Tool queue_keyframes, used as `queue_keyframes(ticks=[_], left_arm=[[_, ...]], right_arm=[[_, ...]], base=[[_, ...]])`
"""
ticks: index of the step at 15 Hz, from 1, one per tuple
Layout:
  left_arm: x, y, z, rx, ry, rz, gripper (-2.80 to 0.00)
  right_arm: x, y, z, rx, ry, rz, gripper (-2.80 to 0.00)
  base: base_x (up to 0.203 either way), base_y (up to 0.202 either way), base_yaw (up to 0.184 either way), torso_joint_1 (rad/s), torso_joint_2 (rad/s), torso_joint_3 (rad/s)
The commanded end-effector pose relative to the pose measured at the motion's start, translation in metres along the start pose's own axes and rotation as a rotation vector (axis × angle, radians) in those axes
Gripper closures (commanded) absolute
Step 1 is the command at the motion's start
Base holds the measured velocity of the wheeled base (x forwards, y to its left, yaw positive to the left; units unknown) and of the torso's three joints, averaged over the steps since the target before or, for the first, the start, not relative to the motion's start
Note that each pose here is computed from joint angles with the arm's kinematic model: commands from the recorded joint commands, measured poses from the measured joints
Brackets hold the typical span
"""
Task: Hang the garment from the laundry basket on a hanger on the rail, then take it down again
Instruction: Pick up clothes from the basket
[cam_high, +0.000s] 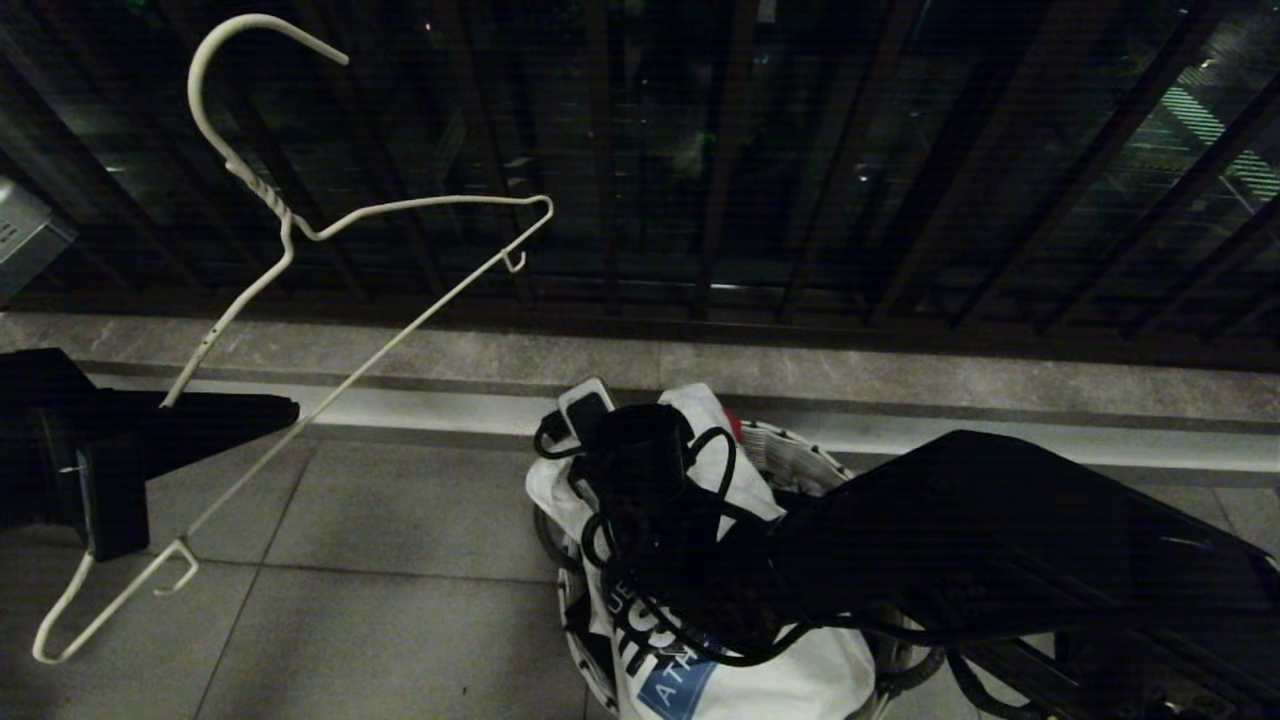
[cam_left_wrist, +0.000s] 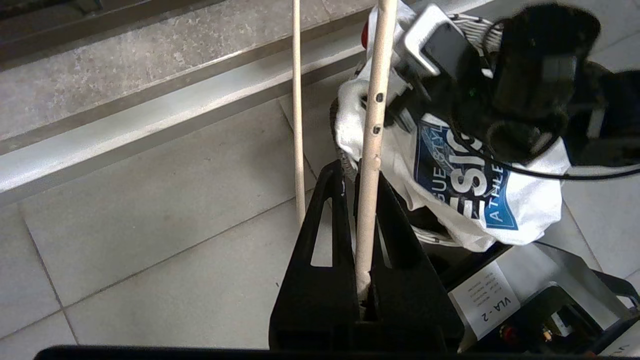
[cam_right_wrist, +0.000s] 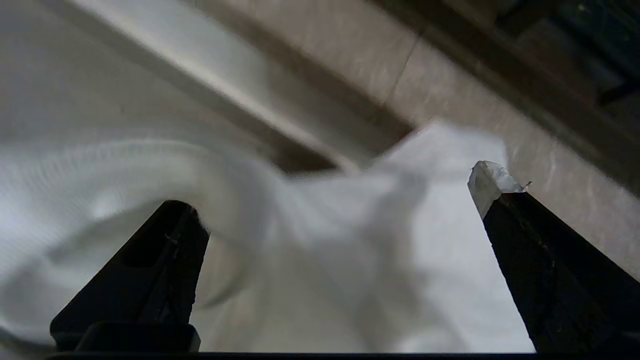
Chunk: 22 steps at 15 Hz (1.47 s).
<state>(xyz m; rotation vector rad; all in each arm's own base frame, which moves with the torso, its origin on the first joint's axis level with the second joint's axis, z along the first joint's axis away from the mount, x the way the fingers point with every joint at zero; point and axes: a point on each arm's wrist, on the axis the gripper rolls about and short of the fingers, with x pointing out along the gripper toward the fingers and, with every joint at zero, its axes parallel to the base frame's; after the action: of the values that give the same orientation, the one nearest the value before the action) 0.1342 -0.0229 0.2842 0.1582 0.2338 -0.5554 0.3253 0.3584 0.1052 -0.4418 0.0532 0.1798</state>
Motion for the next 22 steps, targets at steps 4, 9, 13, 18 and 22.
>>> queue_keyframes(ticks=[4, 9, 13, 18, 22], left_arm=[[0.0, 0.0, 0.0, 0.002, 0.0, -0.003, 0.0], [0.0, 0.0, 0.0, 0.001, 0.0, -0.003, 0.0], [0.001, 0.0, 0.0, 0.0, 0.001, -0.008, 0.0], [0.001, -0.004, -0.001, -0.011, 0.021, -0.053, 0.0], [-0.021, -0.015, 0.007, -0.028, 0.069, -0.094, 0.0]], right_arm=[[0.013, 0.004, 0.006, 0.011, -0.011, -0.013, -2.8], [0.013, 0.004, 0.007, 0.015, -0.016, -0.013, 0.0], [0.004, -0.008, 0.023, 0.04, -0.042, -0.018, 0.0], [-0.031, -0.042, 0.041, 0.094, -0.104, -0.027, 0.0], [-0.052, -0.066, 0.059, 0.144, -0.147, -0.039, 0.0]], base=[[0.0, 0.0, 0.0, 0.0, 0.0, 0.0], [0.0, 0.0, 0.0, 0.0, 0.0, 0.0], [0.0, 0.0, 0.0, 0.0, 0.0, 0.0], [0.0, 0.0, 0.0, 0.0, 0.0, 0.0], [0.0, 0.0, 0.0, 0.0, 0.0, 0.0]])
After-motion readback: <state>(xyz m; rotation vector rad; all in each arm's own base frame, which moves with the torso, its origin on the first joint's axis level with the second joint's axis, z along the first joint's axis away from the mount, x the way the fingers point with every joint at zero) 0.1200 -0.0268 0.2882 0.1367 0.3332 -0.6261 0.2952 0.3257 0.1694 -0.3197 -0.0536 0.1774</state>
